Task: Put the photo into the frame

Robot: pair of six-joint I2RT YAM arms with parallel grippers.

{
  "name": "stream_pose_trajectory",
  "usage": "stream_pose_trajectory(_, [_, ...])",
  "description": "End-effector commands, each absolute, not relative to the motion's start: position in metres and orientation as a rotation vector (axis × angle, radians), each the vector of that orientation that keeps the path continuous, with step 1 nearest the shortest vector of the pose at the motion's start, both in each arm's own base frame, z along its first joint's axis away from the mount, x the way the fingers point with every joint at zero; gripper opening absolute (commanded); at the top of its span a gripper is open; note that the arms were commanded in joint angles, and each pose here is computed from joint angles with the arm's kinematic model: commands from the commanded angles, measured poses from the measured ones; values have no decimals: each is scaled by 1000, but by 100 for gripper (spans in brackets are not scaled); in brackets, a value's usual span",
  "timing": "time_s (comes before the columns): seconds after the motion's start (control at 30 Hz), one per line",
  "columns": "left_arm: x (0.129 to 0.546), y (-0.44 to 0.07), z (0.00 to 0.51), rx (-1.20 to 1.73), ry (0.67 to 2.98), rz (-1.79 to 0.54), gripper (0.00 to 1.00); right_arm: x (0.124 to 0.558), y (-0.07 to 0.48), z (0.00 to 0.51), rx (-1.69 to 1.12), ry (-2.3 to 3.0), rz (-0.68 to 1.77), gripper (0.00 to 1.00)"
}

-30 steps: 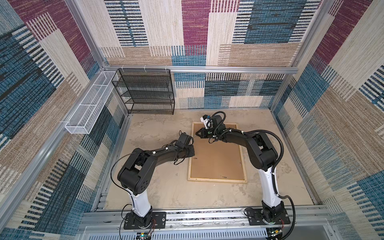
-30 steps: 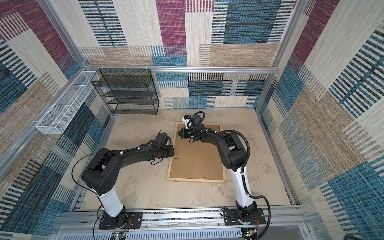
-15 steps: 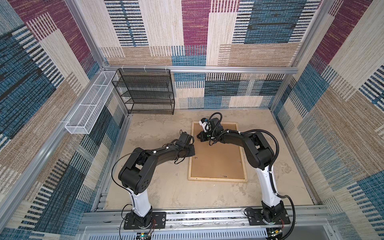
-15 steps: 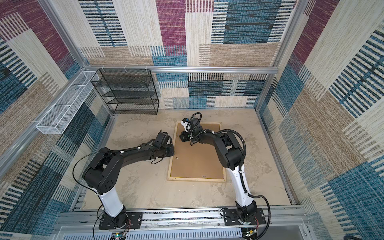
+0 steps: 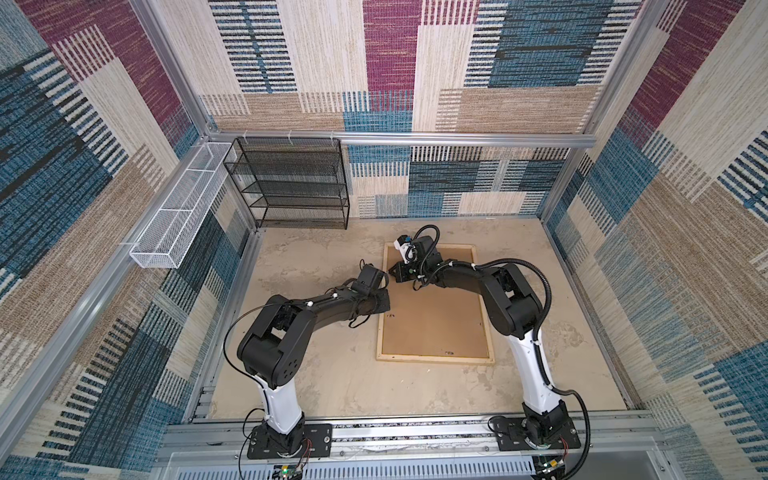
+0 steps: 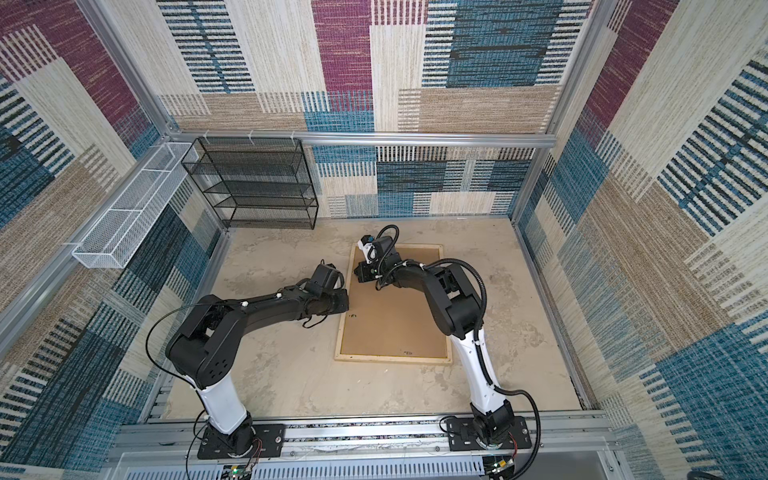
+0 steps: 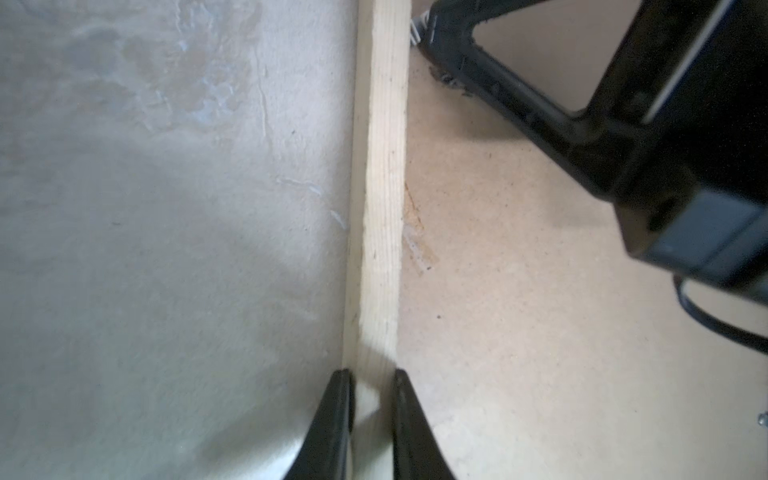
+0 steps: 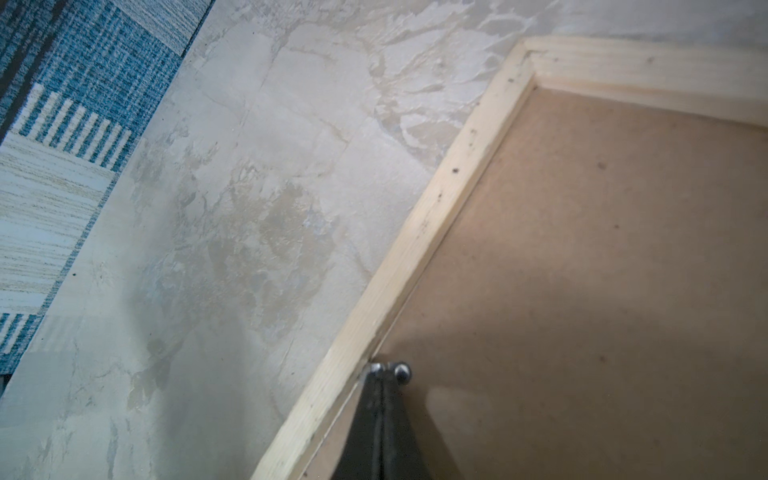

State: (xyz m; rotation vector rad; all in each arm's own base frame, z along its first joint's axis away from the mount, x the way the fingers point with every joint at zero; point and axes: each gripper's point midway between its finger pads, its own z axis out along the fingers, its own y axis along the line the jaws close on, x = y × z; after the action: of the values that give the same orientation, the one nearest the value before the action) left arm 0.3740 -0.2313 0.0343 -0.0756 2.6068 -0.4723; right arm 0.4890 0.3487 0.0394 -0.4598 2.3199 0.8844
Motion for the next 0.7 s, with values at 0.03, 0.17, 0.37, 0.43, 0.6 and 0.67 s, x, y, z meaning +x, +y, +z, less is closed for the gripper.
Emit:
stream_pose_trajectory(0.03, [368,-233,27,-106,2645,-478,10,489,336,14,-353,2422,801,0])
stream_pose_trajectory(0.17, [368,-235,26,-101,2650,-486,9,488,336,9,-324,2434,811,0])
stream_pose_trajectory(0.37, [368,-240,26,-89,2650,-491,8,490,336,8,-279,2436,814,0])
stream_pose_trajectory(0.43, [367,-240,25,-86,2653,-492,8,491,336,7,-258,2439,823,0])
stream_pose_trajectory(0.6, [366,-241,21,-83,2659,-504,7,488,341,5,-197,2447,890,0])
stream_pose_trajectory(0.67, [366,-243,20,-80,2658,-520,7,487,341,3,-173,2455,899,0])
